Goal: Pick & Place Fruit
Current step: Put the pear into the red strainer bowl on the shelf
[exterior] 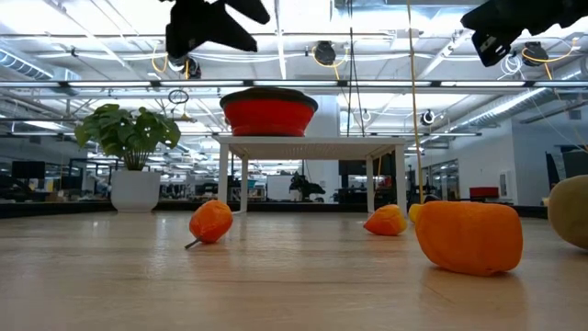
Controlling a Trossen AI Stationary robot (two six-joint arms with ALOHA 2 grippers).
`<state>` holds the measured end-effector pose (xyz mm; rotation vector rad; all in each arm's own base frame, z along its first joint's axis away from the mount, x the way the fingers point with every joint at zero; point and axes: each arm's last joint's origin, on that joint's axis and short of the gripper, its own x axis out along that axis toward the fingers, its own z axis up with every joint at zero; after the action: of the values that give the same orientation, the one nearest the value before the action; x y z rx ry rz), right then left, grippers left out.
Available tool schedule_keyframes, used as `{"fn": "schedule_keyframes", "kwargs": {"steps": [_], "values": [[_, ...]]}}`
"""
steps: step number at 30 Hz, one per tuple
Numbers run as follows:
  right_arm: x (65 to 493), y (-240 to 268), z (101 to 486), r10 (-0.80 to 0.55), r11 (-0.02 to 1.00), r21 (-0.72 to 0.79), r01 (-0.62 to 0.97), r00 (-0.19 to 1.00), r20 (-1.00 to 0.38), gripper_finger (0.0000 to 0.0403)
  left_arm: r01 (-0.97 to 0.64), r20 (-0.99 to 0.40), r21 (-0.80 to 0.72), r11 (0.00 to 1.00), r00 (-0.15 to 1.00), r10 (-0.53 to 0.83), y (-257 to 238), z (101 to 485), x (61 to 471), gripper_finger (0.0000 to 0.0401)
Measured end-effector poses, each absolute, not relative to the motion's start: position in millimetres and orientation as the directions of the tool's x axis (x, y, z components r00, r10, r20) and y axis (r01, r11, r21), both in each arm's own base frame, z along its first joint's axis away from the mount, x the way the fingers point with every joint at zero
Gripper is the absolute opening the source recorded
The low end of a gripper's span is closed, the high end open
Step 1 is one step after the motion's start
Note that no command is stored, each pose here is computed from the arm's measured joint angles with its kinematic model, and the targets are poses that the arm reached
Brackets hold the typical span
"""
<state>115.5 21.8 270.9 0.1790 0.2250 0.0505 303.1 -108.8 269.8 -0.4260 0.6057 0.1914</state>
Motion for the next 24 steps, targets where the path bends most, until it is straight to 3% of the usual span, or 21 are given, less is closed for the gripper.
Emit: {"fn": "schedule_keyframes", "kwargs": {"steps": [14,24], "values": [[155,42,259,0.149,0.971,0.222,-0.088,0.95,-0.275,0.0004,-0.219,-0.483,-0.36,0.907,0.875,0.02,-92,239,262,0.0118],[188,59,256,0.167,0.986,0.092,-0.142,0.904,-0.394,0.0004,-0.179,-0.418,-0.354,0.918,0.908,0.016,-74,244,215,0.0117]]}}
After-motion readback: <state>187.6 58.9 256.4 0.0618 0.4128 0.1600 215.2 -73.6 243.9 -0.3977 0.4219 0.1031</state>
